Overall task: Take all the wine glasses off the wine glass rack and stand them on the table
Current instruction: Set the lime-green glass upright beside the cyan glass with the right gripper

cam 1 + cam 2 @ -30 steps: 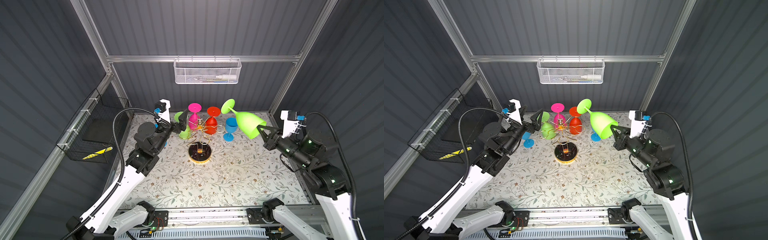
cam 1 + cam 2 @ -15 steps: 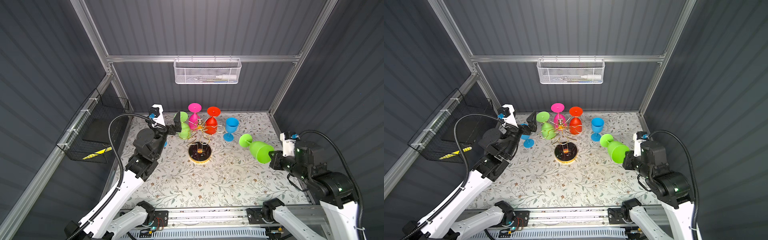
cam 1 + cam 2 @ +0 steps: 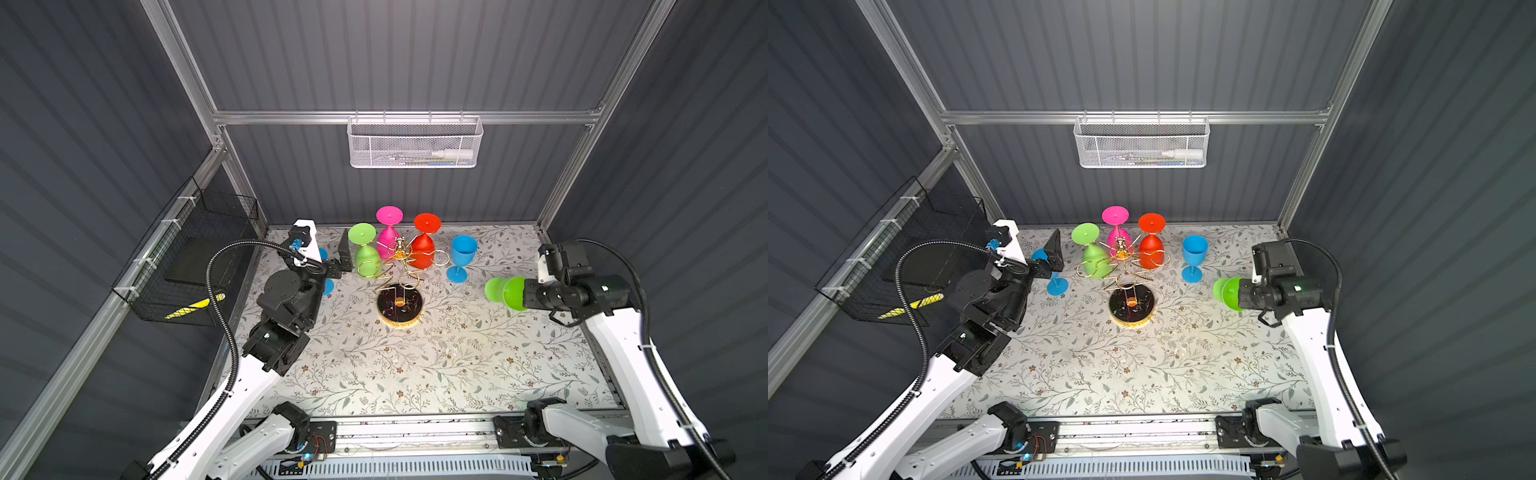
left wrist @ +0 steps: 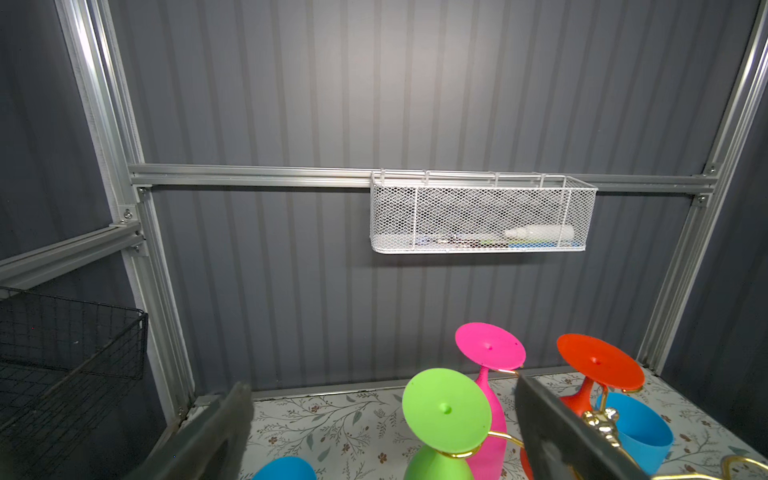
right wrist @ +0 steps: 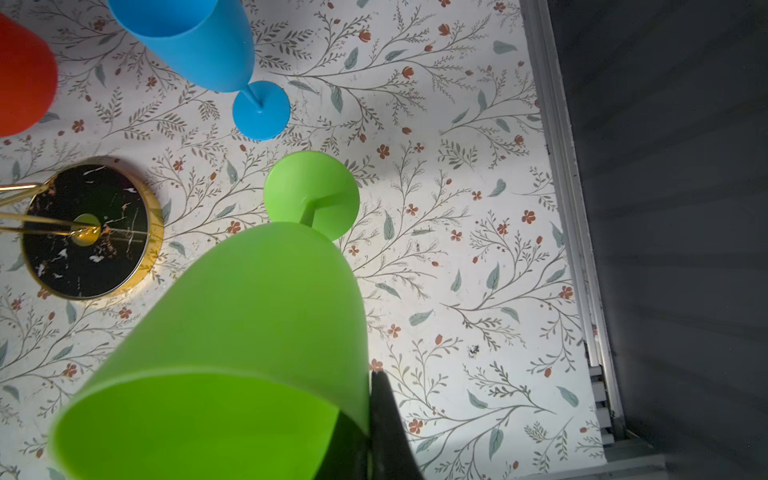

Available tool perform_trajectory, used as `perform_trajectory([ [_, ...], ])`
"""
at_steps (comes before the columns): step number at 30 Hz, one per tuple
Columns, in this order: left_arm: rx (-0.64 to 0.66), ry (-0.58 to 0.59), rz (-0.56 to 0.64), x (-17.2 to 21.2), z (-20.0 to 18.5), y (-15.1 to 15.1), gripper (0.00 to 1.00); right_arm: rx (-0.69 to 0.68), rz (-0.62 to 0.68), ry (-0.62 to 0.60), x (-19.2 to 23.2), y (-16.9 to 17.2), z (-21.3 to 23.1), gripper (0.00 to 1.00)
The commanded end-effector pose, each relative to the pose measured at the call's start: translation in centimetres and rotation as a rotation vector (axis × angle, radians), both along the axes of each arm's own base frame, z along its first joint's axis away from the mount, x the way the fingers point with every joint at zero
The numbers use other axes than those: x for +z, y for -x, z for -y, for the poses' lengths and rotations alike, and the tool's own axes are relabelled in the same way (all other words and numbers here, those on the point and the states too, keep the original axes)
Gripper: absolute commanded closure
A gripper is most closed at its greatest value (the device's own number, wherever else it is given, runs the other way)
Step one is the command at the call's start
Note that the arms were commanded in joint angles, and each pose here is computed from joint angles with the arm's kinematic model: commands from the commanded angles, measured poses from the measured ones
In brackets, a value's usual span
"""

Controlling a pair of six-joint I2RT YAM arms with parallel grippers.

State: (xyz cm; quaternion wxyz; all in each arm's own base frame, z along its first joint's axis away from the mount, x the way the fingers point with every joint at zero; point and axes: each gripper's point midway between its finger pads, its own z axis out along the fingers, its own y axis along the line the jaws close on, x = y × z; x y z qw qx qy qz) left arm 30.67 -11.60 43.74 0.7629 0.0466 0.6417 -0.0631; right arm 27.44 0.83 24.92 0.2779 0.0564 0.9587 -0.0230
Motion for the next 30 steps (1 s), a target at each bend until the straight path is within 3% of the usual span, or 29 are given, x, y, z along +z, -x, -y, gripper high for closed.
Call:
perform_trajectory([
  [1,0.058,-0.047,-0.002,-0.5,-1.0,0.0,0.01,0.021,0.028,0.0,0.4,-3.0,0.1,1.0],
  [10,0.089,-0.055,-0.038,-0.9,-1.3,-0.5,0.0,0.05,-0.092,0.039,-2.7,-9.0,0.6,1.0],
  [21,0.079,-0.031,-0.065,-1.4,-0.8,-1.2,0.0,0.066,-0.194,0.053,-5.6,-13.8,1.0,0.99],
  [30,0.134,-0.034,-0.111,-2.4,-1.5,-2.0,0.0,0.078,-0.237,0.044,-7.6,-16.0,0.8,0.88],
])
